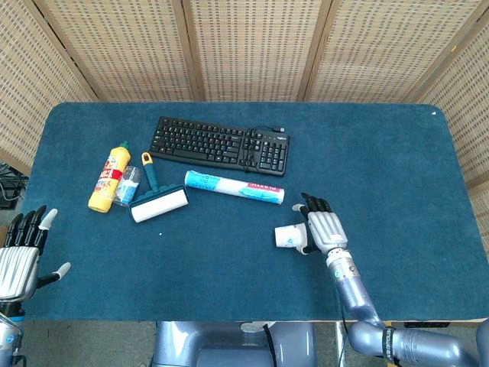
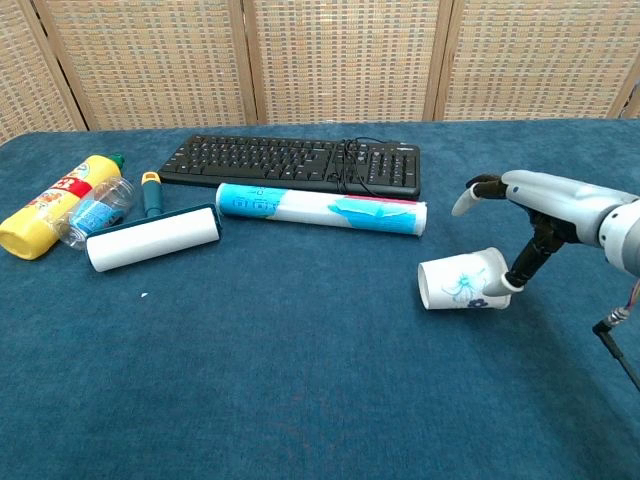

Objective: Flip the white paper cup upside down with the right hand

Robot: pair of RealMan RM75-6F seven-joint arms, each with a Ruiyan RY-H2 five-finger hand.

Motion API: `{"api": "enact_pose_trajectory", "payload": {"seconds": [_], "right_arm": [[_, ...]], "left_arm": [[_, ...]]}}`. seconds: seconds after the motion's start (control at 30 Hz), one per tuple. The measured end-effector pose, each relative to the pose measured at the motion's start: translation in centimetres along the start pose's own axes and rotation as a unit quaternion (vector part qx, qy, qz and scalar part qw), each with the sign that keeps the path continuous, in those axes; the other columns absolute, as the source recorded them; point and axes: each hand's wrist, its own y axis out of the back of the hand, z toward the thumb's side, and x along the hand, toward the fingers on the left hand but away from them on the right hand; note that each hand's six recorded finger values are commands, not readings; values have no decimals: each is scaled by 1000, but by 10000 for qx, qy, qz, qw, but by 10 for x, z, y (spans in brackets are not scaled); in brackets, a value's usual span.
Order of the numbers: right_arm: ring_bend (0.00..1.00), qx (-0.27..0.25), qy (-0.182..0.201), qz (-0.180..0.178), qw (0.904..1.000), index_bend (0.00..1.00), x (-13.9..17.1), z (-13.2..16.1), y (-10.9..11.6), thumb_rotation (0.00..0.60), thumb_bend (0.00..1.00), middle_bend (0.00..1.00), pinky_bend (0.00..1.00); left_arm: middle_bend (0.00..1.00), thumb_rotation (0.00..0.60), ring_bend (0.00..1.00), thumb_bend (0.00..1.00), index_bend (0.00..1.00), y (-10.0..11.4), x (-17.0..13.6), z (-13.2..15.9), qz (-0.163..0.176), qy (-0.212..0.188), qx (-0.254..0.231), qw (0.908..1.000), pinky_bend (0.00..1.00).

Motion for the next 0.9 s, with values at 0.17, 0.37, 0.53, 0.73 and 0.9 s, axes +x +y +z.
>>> {"api": "enact_pose_trajectory", "payload": {"seconds": [0.17,0.37,0.53,0.73,0.9], "right_arm": [[0,231,46,58,9997,251,12,22,-14,600,245,0,0],[0,165,-85,233,9996,274,17,39,-34,600,245,0,0],[0,294,-275,264,9988,313,14,42,-42,600,246,0,0],[0,598,-507,65,9969,366,11,41,-40,600,247,0,0],[0,712,-603,13,9956,372,12,44,-45,600,247,0,0]], "left_arm": [[0,600,0,160,0,1,0,-1,-5,2,-44,10000,0],[0,600,0,160,0,3,0,-3,13,24,-118,9999,0],[0,600,0,161,0,4,0,-4,-6,19,-153,9999,0],[0,600,0,161,0,4,0,-3,-19,-1,-158,9999,0],[0,600,0,162,0,3,0,-3,-22,1,-163,9999,0]]}}
